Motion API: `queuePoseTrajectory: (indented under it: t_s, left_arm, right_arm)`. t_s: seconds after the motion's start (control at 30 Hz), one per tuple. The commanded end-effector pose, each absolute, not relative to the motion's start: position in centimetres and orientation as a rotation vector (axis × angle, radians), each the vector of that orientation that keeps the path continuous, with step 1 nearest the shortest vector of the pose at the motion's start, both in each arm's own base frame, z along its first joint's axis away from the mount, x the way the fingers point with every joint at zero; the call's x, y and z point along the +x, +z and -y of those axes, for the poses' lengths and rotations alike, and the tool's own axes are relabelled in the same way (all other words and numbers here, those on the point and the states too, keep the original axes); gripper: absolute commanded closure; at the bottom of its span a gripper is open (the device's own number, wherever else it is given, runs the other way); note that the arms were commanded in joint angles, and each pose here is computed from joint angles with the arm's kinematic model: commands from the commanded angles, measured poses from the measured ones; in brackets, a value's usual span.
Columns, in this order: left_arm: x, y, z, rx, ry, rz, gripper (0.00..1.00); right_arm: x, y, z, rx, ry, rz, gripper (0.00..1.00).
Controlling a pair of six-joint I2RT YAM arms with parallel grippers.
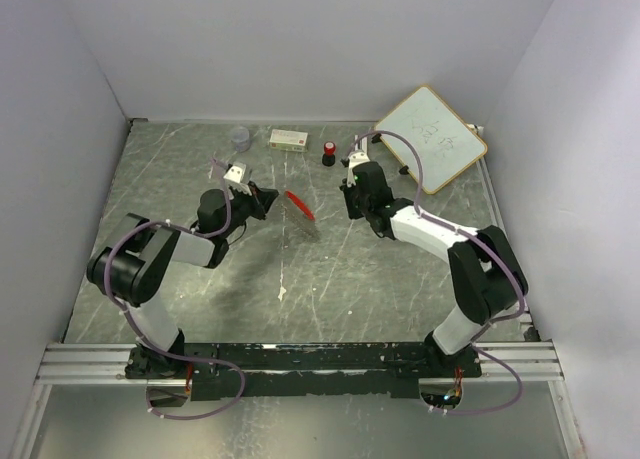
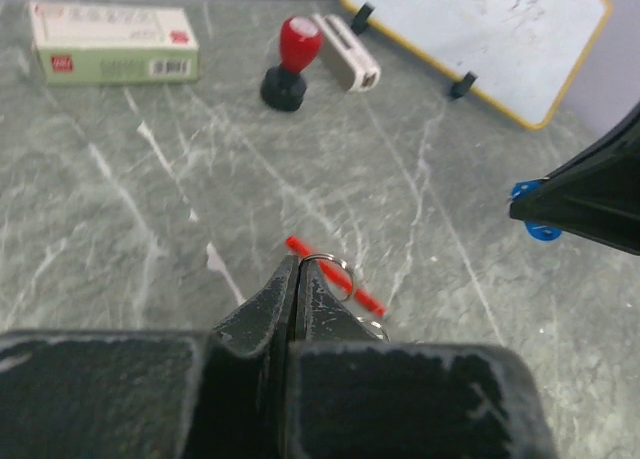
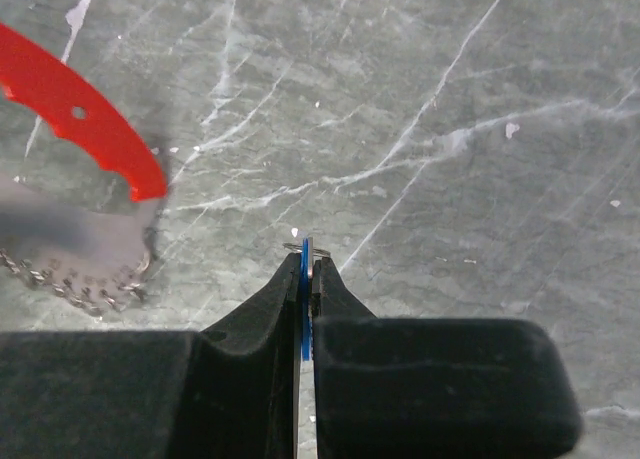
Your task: Remove the keys from the keyring
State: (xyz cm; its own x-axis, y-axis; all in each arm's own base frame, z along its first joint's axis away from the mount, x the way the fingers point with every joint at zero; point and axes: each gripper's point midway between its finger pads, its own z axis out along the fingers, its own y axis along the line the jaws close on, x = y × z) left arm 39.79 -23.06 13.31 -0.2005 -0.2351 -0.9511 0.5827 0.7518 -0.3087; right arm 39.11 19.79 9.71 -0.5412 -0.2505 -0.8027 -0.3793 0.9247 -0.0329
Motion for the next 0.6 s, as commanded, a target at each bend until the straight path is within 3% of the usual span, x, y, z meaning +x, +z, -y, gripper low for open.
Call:
queuePoseTrajectory:
  t_s: [0.0,0.33,0.57]
  left_arm:
    - [41.4,11.5,22.1,0.229,-0.703,-1.691,0.93]
    - [42.1,7.1,19.8,0.15,-0.605,-1.83,0.93]
    - [42.7,2.3,18.7,0.102,-0.502,-2.053,0.92]
  right_arm:
    - [39.8,8.7,-19.9,-0.418,0.2,-2.175,1.0]
    - [41.1,6.9,-18.8,-0.384,0.169,-2.21,1.0]
    - [42.2,6.5,-18.5,-0.367,0.147,-2.216,1.0]
